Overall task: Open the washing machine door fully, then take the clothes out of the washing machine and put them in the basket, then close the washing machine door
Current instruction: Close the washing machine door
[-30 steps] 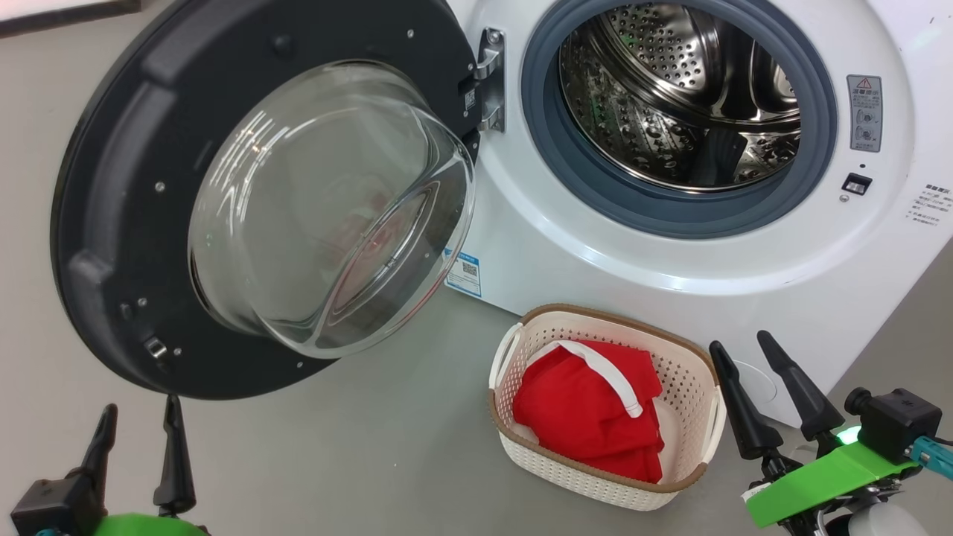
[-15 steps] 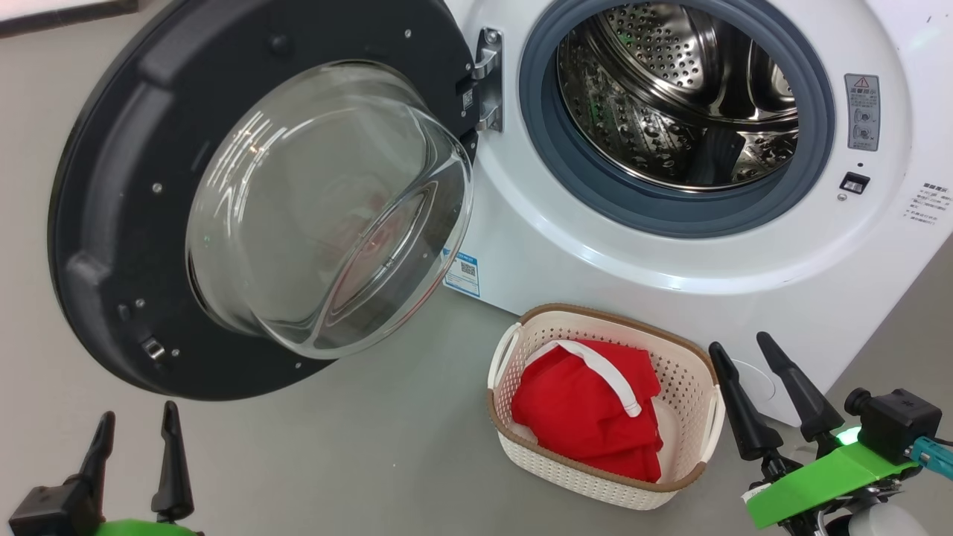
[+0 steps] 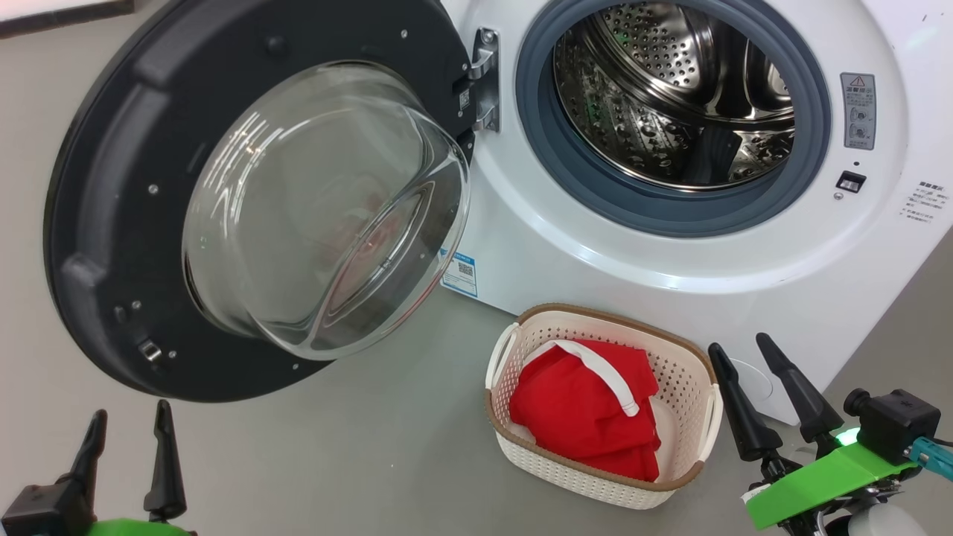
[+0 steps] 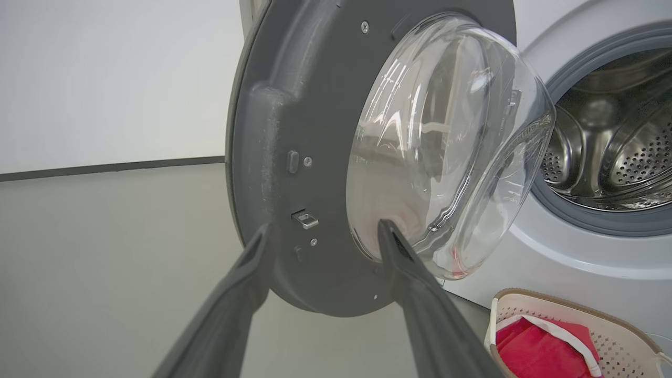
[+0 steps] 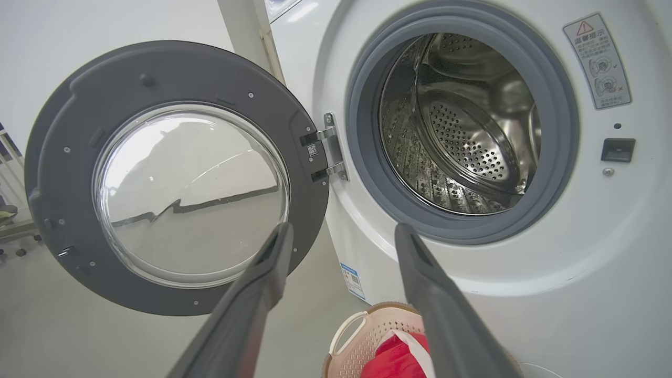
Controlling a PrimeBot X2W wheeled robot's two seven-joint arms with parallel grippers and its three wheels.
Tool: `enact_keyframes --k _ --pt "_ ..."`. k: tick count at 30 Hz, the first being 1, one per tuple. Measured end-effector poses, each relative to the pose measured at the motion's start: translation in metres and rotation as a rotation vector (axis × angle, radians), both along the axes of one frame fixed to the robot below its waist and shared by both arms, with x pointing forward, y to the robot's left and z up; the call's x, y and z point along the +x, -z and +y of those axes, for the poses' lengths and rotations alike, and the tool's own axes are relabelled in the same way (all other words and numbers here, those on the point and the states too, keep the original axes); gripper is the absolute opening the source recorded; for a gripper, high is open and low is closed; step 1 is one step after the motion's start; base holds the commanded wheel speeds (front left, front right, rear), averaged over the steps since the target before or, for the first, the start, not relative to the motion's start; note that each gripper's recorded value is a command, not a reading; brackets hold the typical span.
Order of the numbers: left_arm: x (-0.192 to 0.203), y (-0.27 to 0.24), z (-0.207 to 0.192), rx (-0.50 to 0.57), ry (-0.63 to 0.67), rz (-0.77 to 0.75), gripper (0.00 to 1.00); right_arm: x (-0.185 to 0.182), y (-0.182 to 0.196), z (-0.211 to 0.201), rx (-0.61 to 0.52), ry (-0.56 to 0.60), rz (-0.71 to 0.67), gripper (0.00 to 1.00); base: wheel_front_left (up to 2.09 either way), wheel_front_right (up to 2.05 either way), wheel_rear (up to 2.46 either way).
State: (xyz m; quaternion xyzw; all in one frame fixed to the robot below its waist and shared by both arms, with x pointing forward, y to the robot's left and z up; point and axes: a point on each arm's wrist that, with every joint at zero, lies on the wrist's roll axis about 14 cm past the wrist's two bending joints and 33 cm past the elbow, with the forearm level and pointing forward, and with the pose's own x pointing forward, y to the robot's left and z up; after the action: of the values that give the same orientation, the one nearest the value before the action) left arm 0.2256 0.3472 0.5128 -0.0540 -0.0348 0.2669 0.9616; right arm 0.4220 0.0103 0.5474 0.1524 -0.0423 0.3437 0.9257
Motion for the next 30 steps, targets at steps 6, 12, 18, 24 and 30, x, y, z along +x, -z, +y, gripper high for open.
enact_keyframes --k 6,12,18,24,30 --pt "0.001 -0.002 0.000 0.002 0.001 -0.004 1.00 0.000 0.001 -0.001 -0.003 0.002 0.001 1.00 0.00 0.00 0.00" --pt "0.001 -0.006 0.002 0.015 0.003 -0.002 0.21 0.001 0.003 -0.001 -0.010 0.003 0.002 1.00 0.00 0.00 0.00" --pt "0.004 -0.013 0.004 0.033 0.012 -0.003 0.00 0.003 0.008 -0.003 -0.021 0.007 0.007 1.00 0.00 0.00 0.00" --pt "0.010 -0.049 0.017 0.084 0.026 -0.066 0.00 0.004 0.011 -0.005 -0.022 0.010 0.014 1.00 0.00 0.00 0.00" --pt "0.014 -0.096 0.030 0.115 0.055 -0.137 0.00 0.006 0.014 -0.008 -0.022 0.018 0.023 1.00 0.00 0.00 0.00"
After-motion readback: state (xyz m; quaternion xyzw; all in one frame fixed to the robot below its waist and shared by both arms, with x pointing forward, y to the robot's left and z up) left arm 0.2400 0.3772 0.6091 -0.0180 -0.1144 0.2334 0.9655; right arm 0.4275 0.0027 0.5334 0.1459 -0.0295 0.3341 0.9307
